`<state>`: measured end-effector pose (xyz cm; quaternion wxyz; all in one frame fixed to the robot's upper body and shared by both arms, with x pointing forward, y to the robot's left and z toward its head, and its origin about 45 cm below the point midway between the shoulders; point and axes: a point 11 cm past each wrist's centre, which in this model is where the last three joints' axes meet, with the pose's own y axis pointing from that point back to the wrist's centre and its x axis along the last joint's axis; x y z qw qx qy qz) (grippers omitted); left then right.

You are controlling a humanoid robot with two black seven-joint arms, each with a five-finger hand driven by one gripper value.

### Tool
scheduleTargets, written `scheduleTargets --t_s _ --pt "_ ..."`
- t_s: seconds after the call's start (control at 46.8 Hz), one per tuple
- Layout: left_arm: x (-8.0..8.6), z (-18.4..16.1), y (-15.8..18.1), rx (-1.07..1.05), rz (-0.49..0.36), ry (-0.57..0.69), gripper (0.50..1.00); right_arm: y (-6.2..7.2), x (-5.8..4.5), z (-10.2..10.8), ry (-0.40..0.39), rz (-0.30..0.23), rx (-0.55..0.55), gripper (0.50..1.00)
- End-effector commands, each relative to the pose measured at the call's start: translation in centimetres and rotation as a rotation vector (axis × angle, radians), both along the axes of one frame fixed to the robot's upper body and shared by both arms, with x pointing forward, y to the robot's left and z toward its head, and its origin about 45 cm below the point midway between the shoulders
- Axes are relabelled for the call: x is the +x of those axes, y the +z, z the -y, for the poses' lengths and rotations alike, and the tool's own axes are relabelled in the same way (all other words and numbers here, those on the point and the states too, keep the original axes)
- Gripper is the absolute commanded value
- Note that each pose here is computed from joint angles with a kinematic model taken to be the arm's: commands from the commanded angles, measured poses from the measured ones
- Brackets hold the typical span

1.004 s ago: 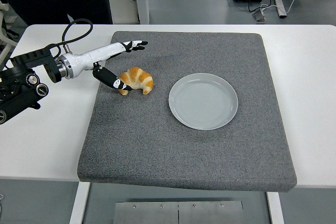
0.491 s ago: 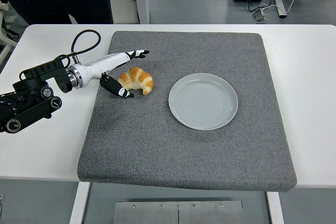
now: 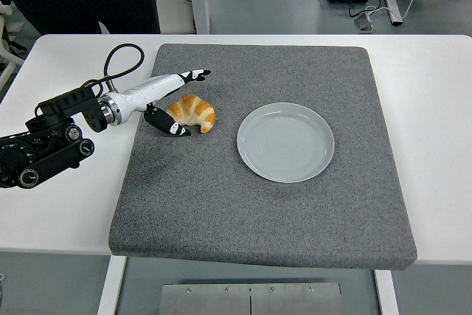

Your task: Place the bread on the plate

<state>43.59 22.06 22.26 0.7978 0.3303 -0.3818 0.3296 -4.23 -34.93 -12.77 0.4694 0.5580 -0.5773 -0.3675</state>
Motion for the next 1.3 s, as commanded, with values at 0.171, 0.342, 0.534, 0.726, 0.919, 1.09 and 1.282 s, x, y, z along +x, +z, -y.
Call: scheduleTargets --t_s 0.171,0.342,0.534,0.726,0.919,1.09,1.282 --pt "0.5 0.1 -0.9 0.013 0.015 0.028 0.969 0.0 0.0 0.0 0.0 0.0 0.0 1.0" --pt "0.7 0.6 -1.1 0.009 0.013 0.027 0.94 0.0 0.0 -0.1 0.0 0.0 0.002 1.0" --pt "0.6 0.9 -1.2 -0.001 0.007 0.025 0.799 0.0 0.0 0.0 0.0 0.0 0.0 1.0" --pt "0.6 0.9 -1.3 -0.003 0.006 0.026 0.74 0.0 0.0 0.0 0.0 0.0 0.0 1.0" --pt "0.6 0.9 -1.3 0.0 0.005 0.025 0.743 0.0 0.0 0.0 0.0 0.0 0.0 1.0" --pt "0.6 0.9 -1.3 0.003 0.007 0.022 0.745 0.0 0.0 0.0 0.0 0.0 0.0 1.0" --pt "0.5 1.0 -1.3 0.005 0.008 0.02 0.724 0.0 0.0 0.0 0.0 0.0 0.0 1.0"
